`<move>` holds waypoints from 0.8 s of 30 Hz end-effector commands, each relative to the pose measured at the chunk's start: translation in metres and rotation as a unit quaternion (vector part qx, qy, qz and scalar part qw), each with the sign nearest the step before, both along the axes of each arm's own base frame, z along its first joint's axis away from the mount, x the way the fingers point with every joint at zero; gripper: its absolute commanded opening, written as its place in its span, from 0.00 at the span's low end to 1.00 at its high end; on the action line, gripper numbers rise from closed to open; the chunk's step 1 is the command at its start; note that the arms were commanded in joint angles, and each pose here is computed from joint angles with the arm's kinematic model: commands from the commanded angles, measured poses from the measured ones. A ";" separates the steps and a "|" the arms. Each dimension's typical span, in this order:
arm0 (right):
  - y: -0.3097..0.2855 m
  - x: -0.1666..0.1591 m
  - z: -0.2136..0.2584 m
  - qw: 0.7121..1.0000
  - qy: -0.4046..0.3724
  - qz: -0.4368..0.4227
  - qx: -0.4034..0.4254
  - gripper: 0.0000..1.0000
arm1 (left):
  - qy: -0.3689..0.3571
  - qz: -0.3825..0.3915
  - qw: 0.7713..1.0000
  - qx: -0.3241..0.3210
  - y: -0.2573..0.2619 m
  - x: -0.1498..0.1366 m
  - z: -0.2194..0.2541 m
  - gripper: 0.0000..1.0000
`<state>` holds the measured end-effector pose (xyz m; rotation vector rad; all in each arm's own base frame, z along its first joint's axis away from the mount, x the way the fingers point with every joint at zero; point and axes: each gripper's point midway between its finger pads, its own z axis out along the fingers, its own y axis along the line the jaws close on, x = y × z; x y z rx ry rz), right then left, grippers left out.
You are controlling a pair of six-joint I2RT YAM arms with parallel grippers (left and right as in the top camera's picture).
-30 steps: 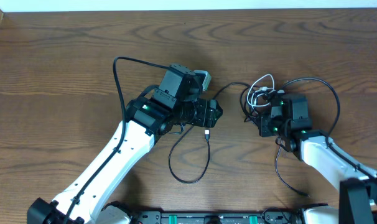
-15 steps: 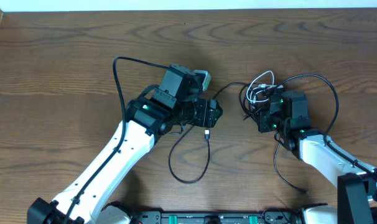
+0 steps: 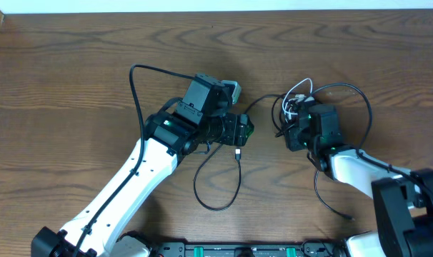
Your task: Untangle cables
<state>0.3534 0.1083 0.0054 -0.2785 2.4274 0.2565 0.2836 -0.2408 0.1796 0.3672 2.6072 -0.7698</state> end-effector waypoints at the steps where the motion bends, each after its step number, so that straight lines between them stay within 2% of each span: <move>1: -0.002 -0.014 -0.026 0.999 0.039 0.001 -0.016 0.47 | -0.003 -0.003 1.000 0.009 0.001 0.001 0.000 0.75; 2: -0.001 -0.015 -0.026 0.999 0.041 -0.003 -0.012 0.40 | -0.001 -0.003 1.000 0.010 0.001 0.001 0.000 0.75; 3: 0.003 -0.015 -0.026 0.999 0.042 -0.002 -0.004 0.26 | 0.000 -0.003 1.000 0.010 0.001 0.000 0.000 0.75; 6: 0.023 -0.023 -0.023 0.997 0.057 0.035 0.038 0.01 | 0.000 -0.003 1.000 0.010 0.001 0.000 0.000 0.75; 11: 0.059 -0.034 0.009 0.982 0.079 0.103 0.135 0.01 | 0.002 -0.003 1.000 0.011 0.002 0.000 -0.001 0.75; 19: 0.054 -0.026 0.108 0.967 0.091 0.019 0.238 0.01 | 0.005 -0.001 1.000 0.012 0.002 -0.001 -0.002 0.75; 24: 0.071 -0.041 0.188 0.931 0.056 0.081 0.350 0.01 | 0.008 -0.001 1.000 0.008 0.001 -0.002 -0.001 0.75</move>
